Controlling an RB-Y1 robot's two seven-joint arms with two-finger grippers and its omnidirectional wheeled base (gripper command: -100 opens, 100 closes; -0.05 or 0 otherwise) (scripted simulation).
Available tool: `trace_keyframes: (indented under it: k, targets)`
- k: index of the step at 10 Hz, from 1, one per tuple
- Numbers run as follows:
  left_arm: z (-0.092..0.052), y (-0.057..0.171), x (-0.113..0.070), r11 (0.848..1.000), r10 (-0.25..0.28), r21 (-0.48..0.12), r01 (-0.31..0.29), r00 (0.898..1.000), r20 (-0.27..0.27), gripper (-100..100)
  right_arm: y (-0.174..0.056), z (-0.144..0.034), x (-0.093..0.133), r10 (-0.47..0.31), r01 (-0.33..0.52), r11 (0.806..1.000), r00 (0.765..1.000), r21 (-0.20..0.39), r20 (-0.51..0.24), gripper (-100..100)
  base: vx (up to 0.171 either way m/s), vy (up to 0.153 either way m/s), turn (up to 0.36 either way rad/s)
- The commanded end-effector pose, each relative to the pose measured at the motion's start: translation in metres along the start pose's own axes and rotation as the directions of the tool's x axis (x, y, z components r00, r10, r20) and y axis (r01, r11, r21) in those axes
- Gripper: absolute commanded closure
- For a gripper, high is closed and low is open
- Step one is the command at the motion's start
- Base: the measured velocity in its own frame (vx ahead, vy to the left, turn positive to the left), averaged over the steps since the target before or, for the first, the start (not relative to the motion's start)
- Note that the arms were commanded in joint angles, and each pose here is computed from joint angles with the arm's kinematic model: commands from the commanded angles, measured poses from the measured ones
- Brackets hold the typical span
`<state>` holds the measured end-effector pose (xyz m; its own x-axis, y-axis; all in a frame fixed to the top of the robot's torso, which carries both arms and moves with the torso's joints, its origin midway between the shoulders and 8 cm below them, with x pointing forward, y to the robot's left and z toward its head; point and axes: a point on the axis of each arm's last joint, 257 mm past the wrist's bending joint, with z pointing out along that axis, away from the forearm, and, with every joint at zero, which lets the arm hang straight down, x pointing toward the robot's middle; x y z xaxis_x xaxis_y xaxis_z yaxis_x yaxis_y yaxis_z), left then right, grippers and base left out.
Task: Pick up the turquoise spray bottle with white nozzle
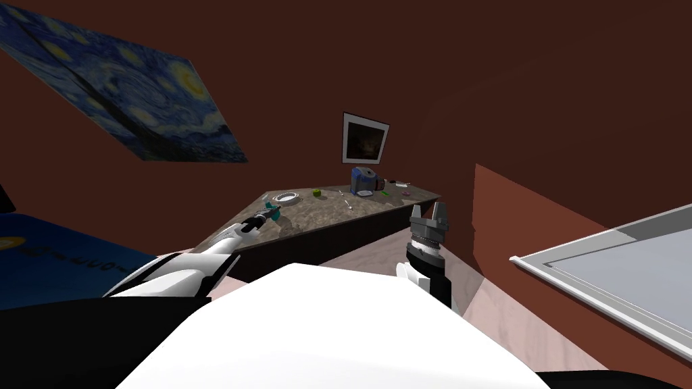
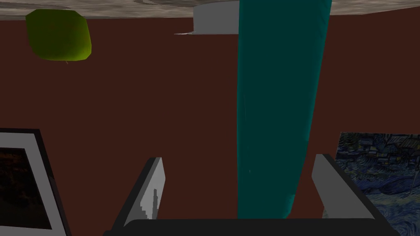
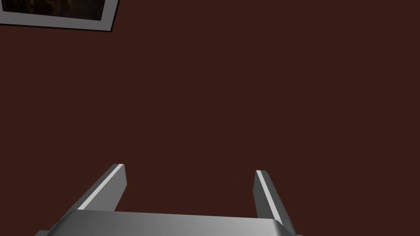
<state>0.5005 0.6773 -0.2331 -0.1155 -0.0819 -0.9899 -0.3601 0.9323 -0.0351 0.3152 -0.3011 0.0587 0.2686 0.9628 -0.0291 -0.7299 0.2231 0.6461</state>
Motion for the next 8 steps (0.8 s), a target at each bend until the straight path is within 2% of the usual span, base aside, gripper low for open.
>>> trace_keyframes:
  k: [1, 2, 3, 7, 8]
  targets:
    - [-0.0042, 0.0136, 0.0103, 1.000, -0.007, -0.028, 0.007, 1.000, -0.023, -100, 0.0000, 0.0000, 0.0000, 0.000, 0.000, 1.000, 1.000, 0.000, 0.000, 0, -0.014, -0.020, -0.006]
    - [-0.0016, 0.0085, 0.0048, 1.000, -0.004, -0.015, 0.003, 1.000, -0.011, -100, 0.0000, 0.0000, 0.0000, 0.000, 0.000, 1.000, 1.000, 0.000, 0.000, 0, 0.000, 0.000, 0.000]
    - [-0.0022, 0.0096, 0.0059, 1.000, -0.004, -0.016, 0.004, 1.000, -0.013, 100, 0.0000, 0.0000, 0.0000, 0.000, 0.000, 1.000, 1.000, 0.000, 0.000, 0, 0.000, 0.000, 0.000]
    - [-0.0023, 0.0102, 0.0058, 1.000, -0.003, -0.018, 0.003, 1.000, -0.013, 100, 0.0000, 0.0000, 0.0000, 0.000, 0.000, 1.000, 1.000, 0.000, 0.000, 0, 0.000, 0.000, 0.003]
    - [-0.0023, 0.0102, 0.0059, 1.000, -0.003, -0.018, 0.003, 1.000, -0.013, 0, 0.0000, 0.0000, 0.0000, 0.000, 0.000, 1.000, 1.000, 0.000, 0.000, 0, 0.000, 0.000, 0.000]
